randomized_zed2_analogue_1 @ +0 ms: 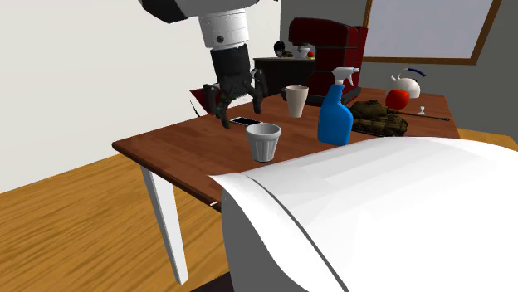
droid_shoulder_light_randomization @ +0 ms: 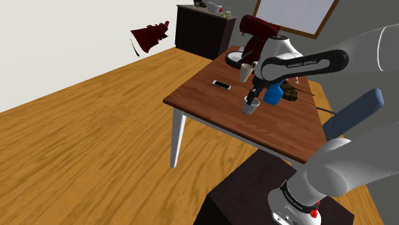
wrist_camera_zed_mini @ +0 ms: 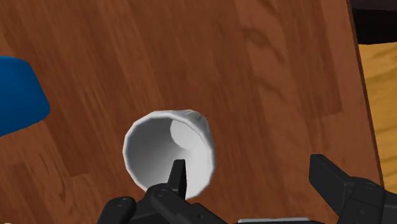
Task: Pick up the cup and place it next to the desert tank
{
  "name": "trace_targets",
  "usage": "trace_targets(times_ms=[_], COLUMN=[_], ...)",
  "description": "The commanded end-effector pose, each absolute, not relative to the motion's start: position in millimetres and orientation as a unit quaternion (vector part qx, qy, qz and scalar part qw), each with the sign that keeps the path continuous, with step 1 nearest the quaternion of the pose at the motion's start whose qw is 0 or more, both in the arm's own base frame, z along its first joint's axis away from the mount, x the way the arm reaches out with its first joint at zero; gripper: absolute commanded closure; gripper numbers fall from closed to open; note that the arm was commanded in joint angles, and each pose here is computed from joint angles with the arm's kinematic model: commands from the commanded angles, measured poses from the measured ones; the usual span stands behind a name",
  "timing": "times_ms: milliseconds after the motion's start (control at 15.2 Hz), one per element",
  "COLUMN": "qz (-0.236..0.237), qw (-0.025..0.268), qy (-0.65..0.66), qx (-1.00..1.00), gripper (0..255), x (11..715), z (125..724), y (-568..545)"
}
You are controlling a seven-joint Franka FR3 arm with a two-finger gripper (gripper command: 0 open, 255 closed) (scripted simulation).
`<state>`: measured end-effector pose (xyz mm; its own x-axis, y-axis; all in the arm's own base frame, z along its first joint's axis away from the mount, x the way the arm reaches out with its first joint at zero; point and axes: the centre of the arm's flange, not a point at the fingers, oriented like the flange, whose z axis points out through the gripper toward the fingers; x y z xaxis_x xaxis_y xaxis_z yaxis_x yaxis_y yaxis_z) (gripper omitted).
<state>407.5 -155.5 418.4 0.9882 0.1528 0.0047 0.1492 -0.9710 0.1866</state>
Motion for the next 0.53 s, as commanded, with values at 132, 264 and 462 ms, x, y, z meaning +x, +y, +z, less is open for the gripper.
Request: trace_targets(times_ms=[132,264,462], qz=[0.009,0.009,0.009], qw=[0.101,0.101,0.101], qy=[0.097,0.097,0.097], qx=[0.990,0.990,0.990], gripper=[0,0,0], x=[426,427,427], z=[390,380,364], y=[-181,-183,-186])
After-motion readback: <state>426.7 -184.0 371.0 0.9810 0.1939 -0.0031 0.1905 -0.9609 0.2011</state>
